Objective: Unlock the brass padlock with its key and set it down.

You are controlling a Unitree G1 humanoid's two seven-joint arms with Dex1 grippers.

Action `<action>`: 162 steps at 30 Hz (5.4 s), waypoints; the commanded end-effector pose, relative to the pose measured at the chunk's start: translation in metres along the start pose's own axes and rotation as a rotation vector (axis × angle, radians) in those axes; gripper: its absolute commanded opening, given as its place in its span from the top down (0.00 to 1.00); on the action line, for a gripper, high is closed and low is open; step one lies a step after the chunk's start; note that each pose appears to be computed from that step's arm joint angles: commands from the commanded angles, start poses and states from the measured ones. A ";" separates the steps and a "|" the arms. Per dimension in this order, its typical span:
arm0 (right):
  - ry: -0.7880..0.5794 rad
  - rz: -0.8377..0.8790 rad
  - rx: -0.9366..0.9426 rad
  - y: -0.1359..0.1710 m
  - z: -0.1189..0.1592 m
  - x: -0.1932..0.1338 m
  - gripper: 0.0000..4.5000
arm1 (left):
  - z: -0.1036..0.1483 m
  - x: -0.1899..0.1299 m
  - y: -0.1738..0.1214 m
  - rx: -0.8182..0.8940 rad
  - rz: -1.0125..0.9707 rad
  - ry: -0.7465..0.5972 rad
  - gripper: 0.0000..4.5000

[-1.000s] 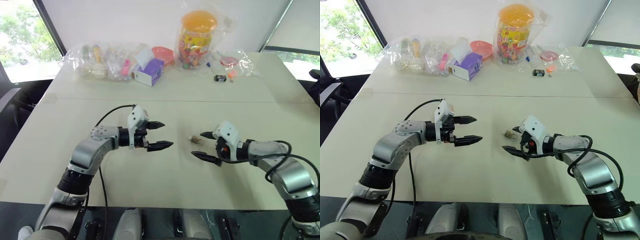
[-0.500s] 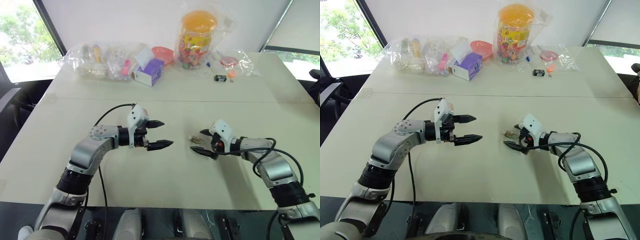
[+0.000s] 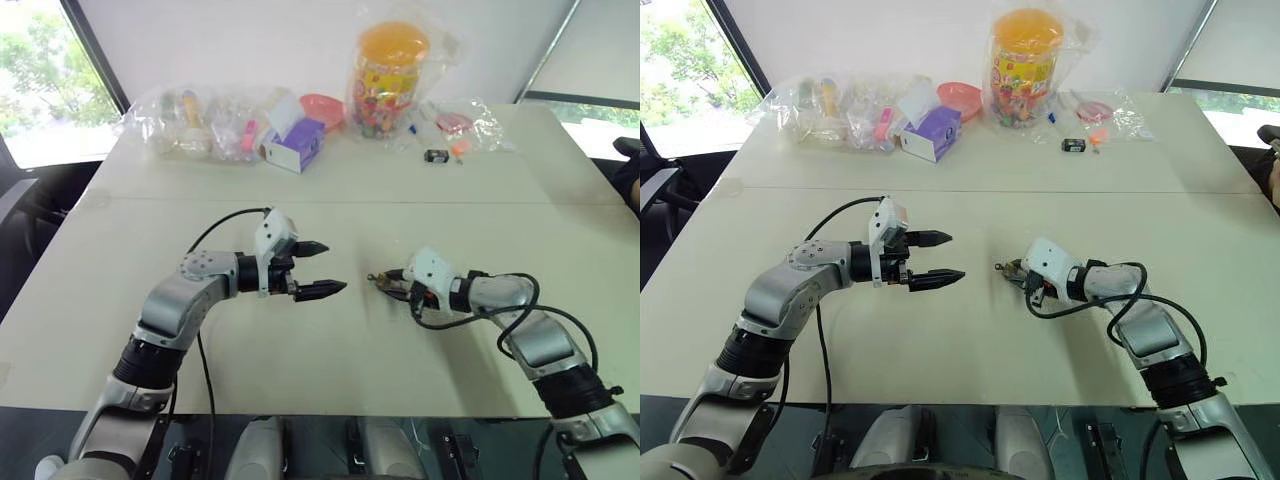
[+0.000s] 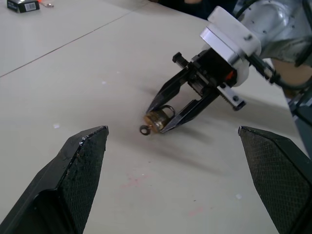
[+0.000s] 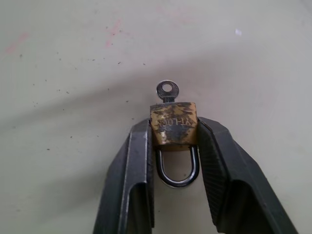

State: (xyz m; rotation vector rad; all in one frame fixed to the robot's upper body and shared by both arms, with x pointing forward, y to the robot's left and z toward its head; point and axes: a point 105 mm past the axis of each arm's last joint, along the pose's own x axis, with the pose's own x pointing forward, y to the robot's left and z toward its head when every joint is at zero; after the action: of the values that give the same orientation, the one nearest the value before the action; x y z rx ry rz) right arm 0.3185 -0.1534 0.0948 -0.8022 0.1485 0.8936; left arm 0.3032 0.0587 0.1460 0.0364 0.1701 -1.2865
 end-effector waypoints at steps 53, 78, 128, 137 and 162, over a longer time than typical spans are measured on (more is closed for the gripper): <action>-0.290 -0.041 -0.611 0.004 0.109 -0.045 0.85 | 0.017 0.013 -0.027 0.057 -0.197 -0.026 0.98; -0.252 0.075 -0.415 0.012 0.108 -0.045 0.85 | 0.017 0.017 -0.018 0.282 -0.115 -0.072 0.98; -0.222 0.103 -0.413 0.004 0.107 -0.042 0.41 | 0.019 0.031 -0.017 -0.220 -0.194 -0.076 1.00; -0.192 0.136 -0.059 -0.004 0.100 -0.061 0.02 | 0.019 0.019 -0.008 -0.135 -0.178 -0.046 1.00; -0.217 0.055 0.184 -0.003 0.086 -0.034 0.99 | 0.034 0.018 -0.019 -0.095 -0.264 -0.061 1.00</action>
State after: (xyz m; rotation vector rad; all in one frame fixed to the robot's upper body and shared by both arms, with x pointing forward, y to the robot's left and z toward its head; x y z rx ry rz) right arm 0.2800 -0.1172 0.1701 -0.5090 0.0870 1.0058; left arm 0.2989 0.0353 0.1603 -0.1238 0.2549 -1.4930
